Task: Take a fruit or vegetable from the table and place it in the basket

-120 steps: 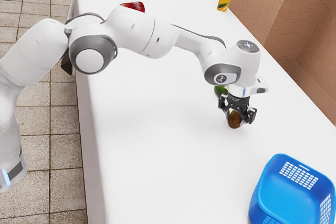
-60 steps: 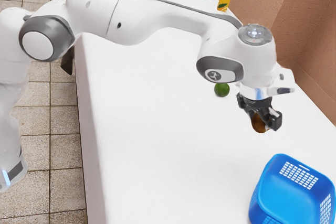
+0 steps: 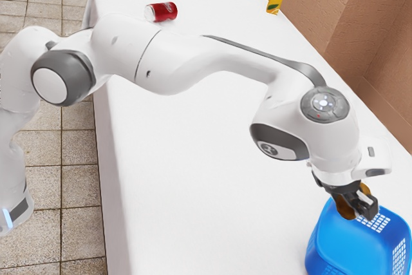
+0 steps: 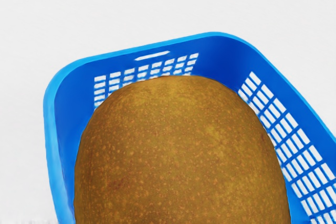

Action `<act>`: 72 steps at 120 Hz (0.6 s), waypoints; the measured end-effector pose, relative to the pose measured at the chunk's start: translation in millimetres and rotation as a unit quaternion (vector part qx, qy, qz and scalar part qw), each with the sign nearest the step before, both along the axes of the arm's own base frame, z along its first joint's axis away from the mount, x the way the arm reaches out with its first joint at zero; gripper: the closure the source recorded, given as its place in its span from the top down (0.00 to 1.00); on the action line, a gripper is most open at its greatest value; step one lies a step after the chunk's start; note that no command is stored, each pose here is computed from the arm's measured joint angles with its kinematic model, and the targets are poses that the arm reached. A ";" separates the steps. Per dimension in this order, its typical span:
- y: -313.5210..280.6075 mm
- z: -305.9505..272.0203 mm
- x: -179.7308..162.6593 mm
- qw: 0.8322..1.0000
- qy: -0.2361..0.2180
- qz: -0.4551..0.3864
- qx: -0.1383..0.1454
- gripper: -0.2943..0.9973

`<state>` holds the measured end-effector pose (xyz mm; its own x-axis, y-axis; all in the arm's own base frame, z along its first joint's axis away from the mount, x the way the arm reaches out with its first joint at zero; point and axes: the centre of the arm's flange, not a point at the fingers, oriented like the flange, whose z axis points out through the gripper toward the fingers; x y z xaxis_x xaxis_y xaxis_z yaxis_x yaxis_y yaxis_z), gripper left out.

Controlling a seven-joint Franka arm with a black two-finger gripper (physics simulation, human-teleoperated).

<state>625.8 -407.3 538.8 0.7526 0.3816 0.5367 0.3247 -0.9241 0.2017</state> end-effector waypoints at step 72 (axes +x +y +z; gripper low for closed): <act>248.1 194.4 -20.2 0.912 0.000 0.342 -0.225 0.76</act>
